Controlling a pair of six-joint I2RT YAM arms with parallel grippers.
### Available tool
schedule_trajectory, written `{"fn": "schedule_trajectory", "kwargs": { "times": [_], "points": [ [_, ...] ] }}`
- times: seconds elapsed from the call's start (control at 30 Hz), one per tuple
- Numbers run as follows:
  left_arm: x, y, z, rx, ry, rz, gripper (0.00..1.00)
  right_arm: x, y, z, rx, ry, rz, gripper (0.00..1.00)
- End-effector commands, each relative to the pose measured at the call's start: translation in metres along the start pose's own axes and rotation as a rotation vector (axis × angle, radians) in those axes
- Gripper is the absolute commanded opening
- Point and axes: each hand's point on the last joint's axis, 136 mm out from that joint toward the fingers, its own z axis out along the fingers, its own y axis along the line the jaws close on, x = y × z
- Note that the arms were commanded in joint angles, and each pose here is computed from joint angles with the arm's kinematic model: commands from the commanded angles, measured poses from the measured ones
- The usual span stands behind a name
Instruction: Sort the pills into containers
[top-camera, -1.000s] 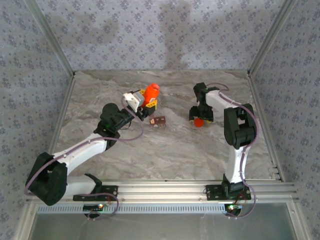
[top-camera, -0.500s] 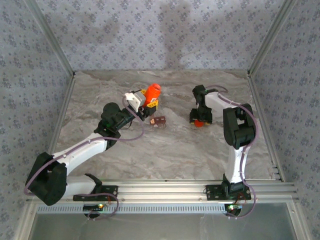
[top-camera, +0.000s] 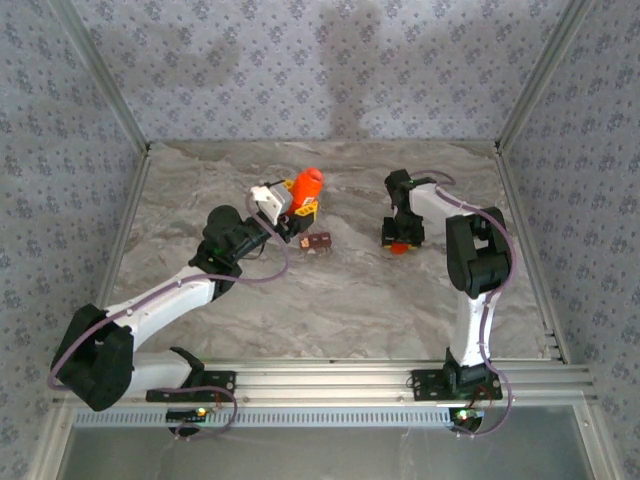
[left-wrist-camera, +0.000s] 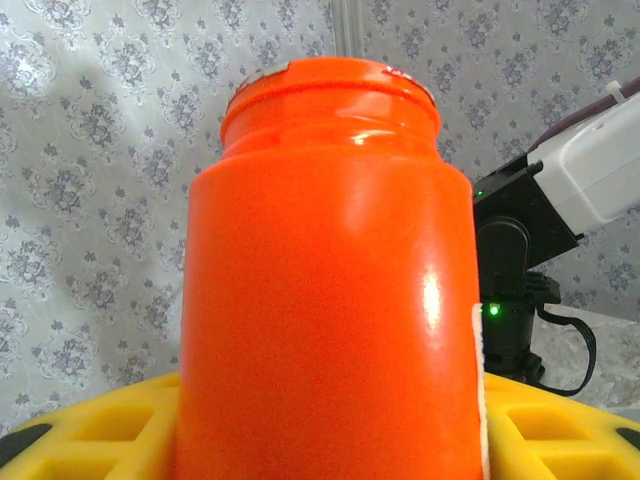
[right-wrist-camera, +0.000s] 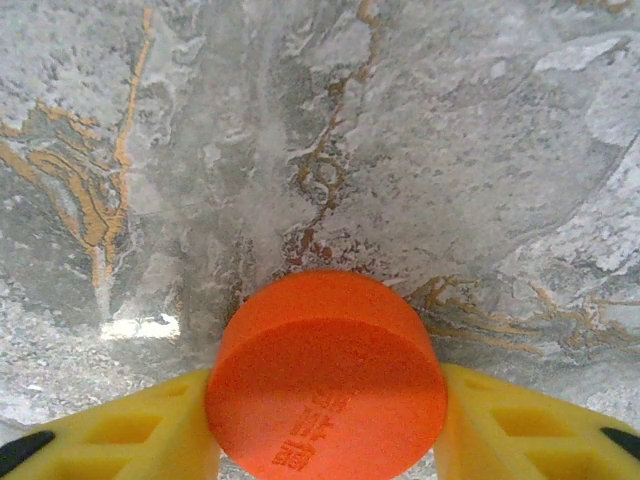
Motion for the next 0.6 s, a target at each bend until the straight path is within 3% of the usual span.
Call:
{"fn": "schedule_trajectory", "kwargs": {
  "times": [0.0, 0.2, 0.57],
  "points": [
    [-0.022, 0.0, 0.002, 0.0, -0.061, 0.021, 0.0, 0.002, 0.004, 0.002, -0.018, 0.013, -0.015, 0.49],
    [-0.015, -0.002, 0.0, 0.004, -0.058, 0.016, 0.0, -0.014, 0.015, -0.045, -0.103, -0.104, -0.006, 0.46],
    [0.006, -0.005, -0.004, 0.003, -0.065, 0.029, 0.0, -0.04, 0.058, -0.185, -0.379, -0.345, -0.039, 0.46]
  ]
}}
